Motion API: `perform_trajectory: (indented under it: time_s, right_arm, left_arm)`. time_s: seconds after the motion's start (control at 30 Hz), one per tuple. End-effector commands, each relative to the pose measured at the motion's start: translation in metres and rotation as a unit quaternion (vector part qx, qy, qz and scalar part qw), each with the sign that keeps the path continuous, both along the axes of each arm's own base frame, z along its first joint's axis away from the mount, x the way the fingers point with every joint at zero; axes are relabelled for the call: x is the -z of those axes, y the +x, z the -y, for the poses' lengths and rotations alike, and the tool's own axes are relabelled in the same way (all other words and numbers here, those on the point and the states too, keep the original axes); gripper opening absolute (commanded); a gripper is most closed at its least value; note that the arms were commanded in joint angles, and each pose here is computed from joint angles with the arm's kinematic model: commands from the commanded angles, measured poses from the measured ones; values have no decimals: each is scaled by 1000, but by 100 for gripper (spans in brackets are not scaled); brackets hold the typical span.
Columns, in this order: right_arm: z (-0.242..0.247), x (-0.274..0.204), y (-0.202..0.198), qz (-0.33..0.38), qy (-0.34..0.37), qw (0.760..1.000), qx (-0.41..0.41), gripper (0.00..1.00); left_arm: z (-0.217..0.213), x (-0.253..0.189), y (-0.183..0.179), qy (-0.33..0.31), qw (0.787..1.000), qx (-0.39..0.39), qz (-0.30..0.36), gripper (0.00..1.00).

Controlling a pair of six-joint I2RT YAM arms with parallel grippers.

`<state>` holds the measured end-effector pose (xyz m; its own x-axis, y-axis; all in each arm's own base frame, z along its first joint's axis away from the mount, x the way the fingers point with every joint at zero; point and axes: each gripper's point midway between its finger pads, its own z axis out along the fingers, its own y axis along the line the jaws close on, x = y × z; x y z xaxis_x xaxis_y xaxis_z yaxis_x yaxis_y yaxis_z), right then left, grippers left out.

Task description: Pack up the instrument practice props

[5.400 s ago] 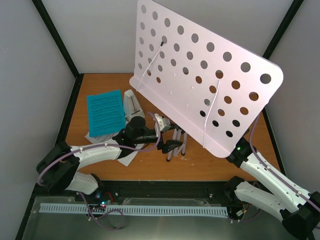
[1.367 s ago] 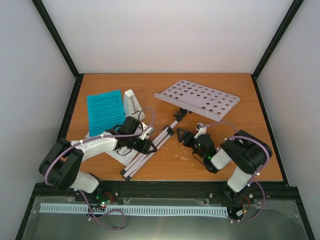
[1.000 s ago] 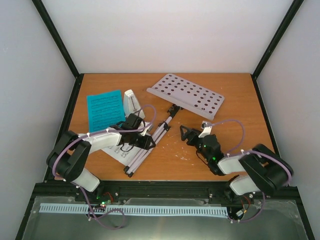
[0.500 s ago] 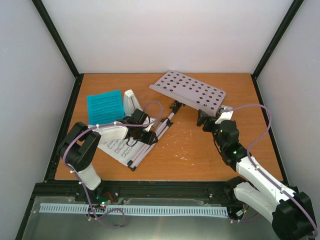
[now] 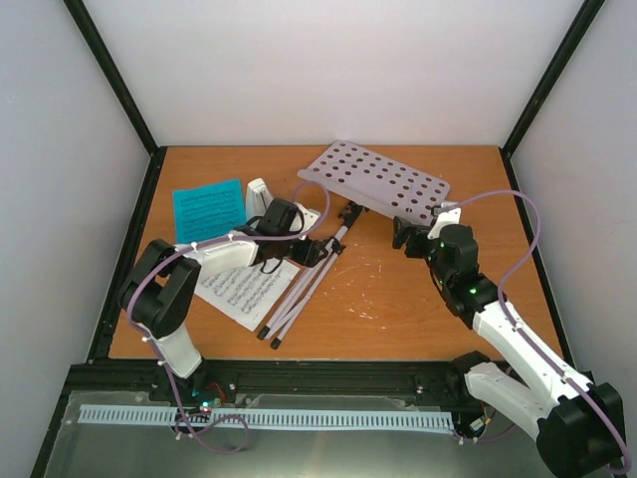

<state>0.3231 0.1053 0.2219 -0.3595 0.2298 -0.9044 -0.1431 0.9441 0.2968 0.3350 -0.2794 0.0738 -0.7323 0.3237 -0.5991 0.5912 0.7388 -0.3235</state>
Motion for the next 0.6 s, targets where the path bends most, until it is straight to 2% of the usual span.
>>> perform_trajectory:
  time_s: [0.0, 0.1, 0.23, 0.33, 0.43, 0.57]
  right_arm:
    - [-5, -18, 2, 16, 2, 1000, -18, 100]
    - [-10, -39, 8, 29, -2, 999, -32, 100]
    - [-17, -68, 22, 25, -15, 998, -49, 100]
    - [-10, -82, 40, 2, -20, 999, -48, 100]
    - [7, -91, 57, -22, -18, 999, -40, 100]
    - [49, -101, 62, -7, -23, 1000, 5, 100]
  left_arm:
    - [8, -30, 10, -22, 999, 14, 46, 70]
    - [22, -71, 6, -69, 994, 48, 71, 83]
    - [37, -167, 16, -131, 975, 84, 158, 99]
    - [29, -235, 39, -145, 963, 77, 214, 99]
    - [-6, -286, 77, -160, 957, 42, 237, 100]
    - [-104, -333, 117, -158, 946, -85, 270, 99]
